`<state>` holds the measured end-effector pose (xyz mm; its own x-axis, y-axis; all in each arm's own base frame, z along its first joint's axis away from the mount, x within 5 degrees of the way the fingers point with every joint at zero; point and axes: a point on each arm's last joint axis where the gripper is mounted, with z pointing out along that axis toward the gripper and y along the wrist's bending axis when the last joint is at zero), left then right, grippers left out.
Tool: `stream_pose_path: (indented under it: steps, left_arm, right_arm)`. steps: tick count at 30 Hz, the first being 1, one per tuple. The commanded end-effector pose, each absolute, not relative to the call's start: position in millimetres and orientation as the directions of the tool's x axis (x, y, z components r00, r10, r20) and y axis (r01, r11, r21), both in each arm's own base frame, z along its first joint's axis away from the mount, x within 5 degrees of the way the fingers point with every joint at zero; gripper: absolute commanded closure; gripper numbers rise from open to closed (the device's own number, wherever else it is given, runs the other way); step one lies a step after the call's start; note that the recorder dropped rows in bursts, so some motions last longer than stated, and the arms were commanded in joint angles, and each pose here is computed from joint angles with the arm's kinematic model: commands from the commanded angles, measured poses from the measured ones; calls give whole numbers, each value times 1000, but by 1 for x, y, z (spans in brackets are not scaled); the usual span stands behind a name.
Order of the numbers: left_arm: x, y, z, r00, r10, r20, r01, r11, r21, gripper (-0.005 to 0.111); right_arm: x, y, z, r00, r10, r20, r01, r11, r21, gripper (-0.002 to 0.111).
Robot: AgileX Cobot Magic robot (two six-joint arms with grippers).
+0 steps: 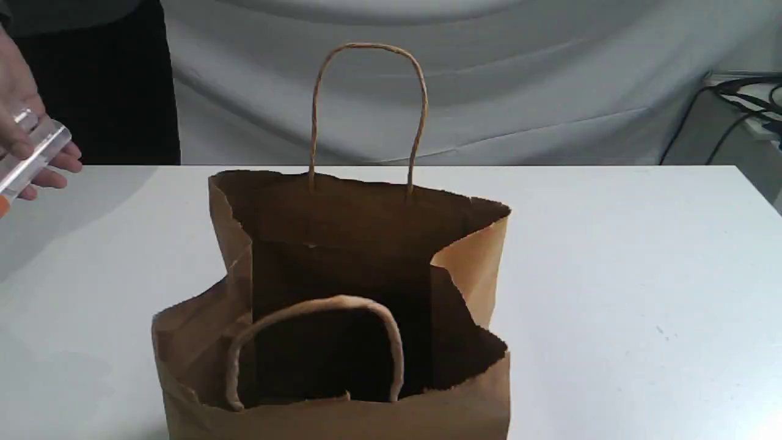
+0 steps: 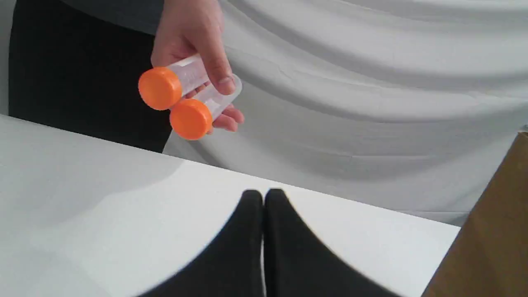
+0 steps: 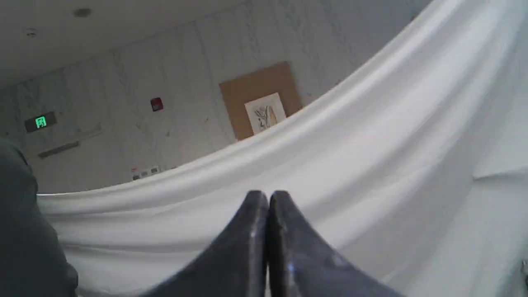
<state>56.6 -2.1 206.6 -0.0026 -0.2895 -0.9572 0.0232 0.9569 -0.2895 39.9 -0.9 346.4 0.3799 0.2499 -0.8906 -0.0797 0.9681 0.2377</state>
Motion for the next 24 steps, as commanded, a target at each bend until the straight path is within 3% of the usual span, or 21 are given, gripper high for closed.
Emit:
stream_pose_path:
  steps: [1, 7, 11, 15, 18, 21, 24]
  left_arm:
    - [56, -2, 206, -3, -294, -956, 24, 956, -294, 107]
    - [56, -2, 206, -3, -294, -956, 24, 956, -294, 107]
    - [56, -2, 206, -3, -294, -956, 24, 956, -294, 107]
    - [56, -2, 206, -3, -294, -956, 24, 956, -294, 107]
    - [56, -2, 206, -3, -294, -956, 24, 956, -294, 107]
    - [56, -2, 206, -3, -294, -956, 24, 956, -294, 107]
    - [56, -2, 206, -3, -294, -956, 24, 956, -294, 107]
  right_arm:
    - [49, 1, 384, 368, 142, -919, -64, 990, 127, 108]
    - [93, 21, 427, 312, -23, -950, -188, 978, -86, 108]
    - [123, 52, 431, 204, -127, -971, -341, 920, -192, 108]
    - [137, 98, 417, 28, -322, -946, -552, 784, -283, 108]
    - [136, 128, 403, -39, -533, -845, -704, 615, -355, 108]
    - [129, 148, 399, -71, -620, -782, -801, 502, -325, 108]
    - [121, 159, 404, -108, -575, -811, -854, 472, -220, 108]
